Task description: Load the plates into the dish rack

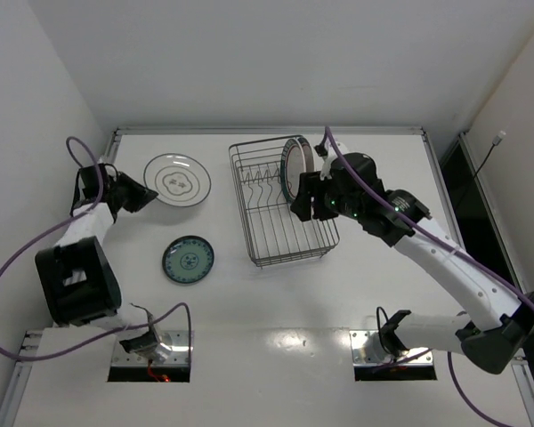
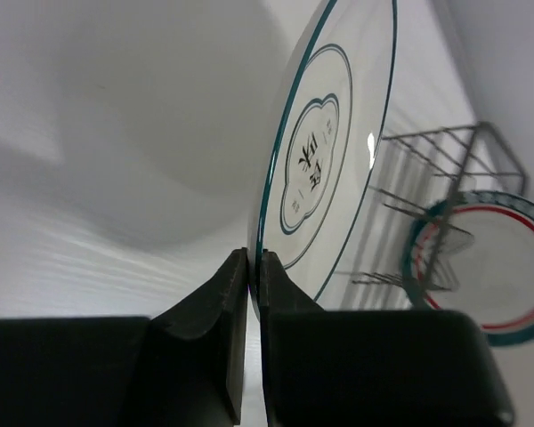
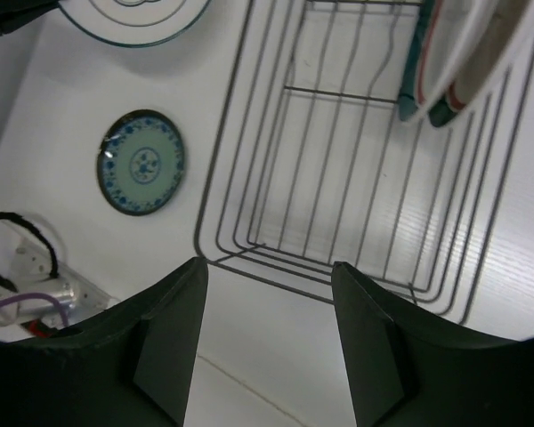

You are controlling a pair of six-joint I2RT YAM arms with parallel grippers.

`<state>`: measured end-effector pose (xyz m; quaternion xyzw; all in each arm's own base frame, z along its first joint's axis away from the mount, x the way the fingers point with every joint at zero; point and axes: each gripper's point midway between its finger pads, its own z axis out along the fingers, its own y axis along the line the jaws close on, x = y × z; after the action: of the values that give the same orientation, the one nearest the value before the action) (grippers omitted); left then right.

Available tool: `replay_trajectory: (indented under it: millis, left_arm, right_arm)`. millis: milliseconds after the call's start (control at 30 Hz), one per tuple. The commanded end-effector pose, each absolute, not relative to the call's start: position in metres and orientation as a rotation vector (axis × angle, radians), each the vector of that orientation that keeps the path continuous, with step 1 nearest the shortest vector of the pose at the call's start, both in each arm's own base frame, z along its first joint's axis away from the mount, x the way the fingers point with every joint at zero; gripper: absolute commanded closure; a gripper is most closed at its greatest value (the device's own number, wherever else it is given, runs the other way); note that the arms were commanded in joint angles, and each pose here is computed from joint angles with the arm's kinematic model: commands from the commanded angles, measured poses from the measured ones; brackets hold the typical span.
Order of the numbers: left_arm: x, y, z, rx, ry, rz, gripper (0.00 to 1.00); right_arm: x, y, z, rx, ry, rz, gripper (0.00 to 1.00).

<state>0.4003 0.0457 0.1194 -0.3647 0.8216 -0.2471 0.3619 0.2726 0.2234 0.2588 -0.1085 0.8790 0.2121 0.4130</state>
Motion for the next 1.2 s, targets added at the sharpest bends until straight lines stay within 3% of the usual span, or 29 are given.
replay_trajectory:
  millis: [0,167,267,400,900,1000,1033,1067,1133,1167]
  left_arm:
    - [0.391,0.019,0.205,-0.726,1.933,-0.810,1.00]
    - [0.355,-0.028,0.263,-0.523,1.823,-0.964,1.00]
    - [0.328,-0.046,0.287,-0.440,1.774,-0.990,1.00]
    - [0.295,-0.071,0.283,-0.401,1.780,-1.102,1.00]
    - [0.253,-0.115,0.256,-0.354,1.850,-1.286,1.00]
    - [0.250,-0.119,0.253,-0.343,1.849,-1.306,1.00]
    - [0.248,-0.120,0.253,-0.335,1.852,-1.315,1.00]
    - [0.248,-0.120,0.249,-0.342,1.859,-1.317,1.00]
    - [0.245,-0.122,0.247,-0.327,1.872,-1.328,1.00]
    - [0.243,-0.122,0.243,-0.328,1.888,-1.321,0.89]
  right_arm:
    - [0.274,0.255,0.281,-0.388,2.106,0.722,0.45]
    - [0.279,0.279,0.285,-0.391,2.062,0.918,0.44]
    - [0.279,0.290,0.276,-0.363,2.070,1.020,0.36]
    - [0.281,0.293,0.251,-0.347,2.097,1.153,0.31]
    - [0.305,0.322,0.235,-0.271,1.977,1.447,0.34]
    - [0.307,0.330,0.229,-0.276,1.986,1.471,0.50]
    - [0.307,0.330,0.232,-0.271,1.978,1.478,0.60]
    - [0.307,0.330,0.223,-0.263,1.999,1.476,0.83]
    - [0.308,0.327,0.219,-0.236,2.026,1.473,1.00]
    - [0.309,0.326,0.216,-0.221,2.045,1.462,1.00]
